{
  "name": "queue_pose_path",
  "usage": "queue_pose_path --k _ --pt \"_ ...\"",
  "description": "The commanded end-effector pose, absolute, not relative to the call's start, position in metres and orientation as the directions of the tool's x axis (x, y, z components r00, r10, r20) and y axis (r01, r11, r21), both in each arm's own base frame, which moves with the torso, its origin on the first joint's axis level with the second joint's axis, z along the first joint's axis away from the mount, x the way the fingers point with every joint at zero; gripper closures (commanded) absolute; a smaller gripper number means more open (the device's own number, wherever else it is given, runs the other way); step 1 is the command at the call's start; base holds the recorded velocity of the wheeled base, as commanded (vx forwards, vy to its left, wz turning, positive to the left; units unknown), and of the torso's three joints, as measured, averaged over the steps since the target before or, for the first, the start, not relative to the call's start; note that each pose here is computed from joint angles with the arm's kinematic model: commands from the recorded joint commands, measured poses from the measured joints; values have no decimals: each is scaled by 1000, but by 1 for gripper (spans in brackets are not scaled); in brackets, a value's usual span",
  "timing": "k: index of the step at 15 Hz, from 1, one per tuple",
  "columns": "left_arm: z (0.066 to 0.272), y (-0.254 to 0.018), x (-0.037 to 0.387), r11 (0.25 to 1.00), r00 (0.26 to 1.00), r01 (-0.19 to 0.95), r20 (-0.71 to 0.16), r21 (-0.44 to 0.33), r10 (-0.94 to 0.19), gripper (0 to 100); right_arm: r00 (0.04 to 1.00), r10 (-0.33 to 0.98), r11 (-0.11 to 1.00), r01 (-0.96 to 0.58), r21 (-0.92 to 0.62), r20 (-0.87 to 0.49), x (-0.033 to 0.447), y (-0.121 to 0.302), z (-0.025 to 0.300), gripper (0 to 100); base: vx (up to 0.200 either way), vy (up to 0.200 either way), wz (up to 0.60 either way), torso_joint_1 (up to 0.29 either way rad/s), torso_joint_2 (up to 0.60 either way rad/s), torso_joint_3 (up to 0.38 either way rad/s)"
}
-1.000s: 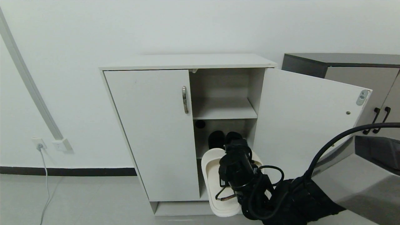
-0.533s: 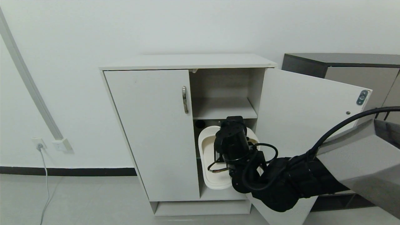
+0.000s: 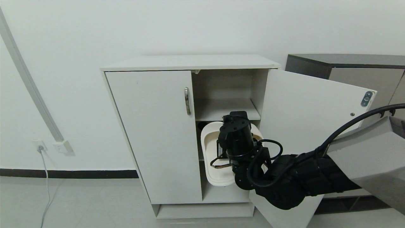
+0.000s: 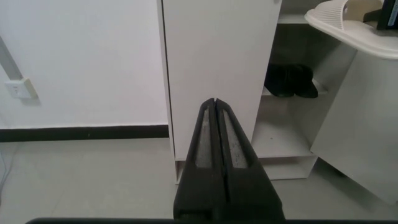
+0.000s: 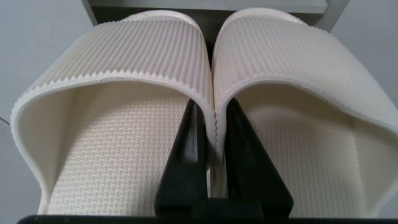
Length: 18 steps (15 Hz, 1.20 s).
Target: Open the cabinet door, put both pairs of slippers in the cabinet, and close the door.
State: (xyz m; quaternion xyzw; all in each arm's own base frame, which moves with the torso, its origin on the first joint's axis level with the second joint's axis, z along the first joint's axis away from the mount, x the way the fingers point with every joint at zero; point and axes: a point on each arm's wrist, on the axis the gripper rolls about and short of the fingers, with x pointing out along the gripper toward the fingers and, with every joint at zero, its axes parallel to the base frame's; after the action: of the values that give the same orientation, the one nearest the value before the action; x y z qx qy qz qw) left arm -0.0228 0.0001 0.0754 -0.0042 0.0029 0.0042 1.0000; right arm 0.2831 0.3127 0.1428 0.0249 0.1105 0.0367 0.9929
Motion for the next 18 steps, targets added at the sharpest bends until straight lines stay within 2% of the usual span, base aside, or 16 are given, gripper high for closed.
queue_pose_path --k 1,7,15,18 --pt "75 0 -23 1000 1000 -9 -6 -9 9 100 974 79 996 -68 61 -213 282 311 146 100 0 0 0 0 0 0" --pt "75 0 -23 1000 1000 -9 -6 -9 9 100 979 65 997 -58 44 -193 277 305 157 100 200 0 0 -1 4 3" --pt "75 0 -23 1000 1000 -9 -6 -9 9 100 975 71 997 -67 24 -209 274 306 150 100 200 0 0 3 1 1" --pt "75 0 -23 1000 1000 -11 -6 -11 11 100 975 80 997 -76 26 -208 271 309 151 100 0 0 0 0 0 0"
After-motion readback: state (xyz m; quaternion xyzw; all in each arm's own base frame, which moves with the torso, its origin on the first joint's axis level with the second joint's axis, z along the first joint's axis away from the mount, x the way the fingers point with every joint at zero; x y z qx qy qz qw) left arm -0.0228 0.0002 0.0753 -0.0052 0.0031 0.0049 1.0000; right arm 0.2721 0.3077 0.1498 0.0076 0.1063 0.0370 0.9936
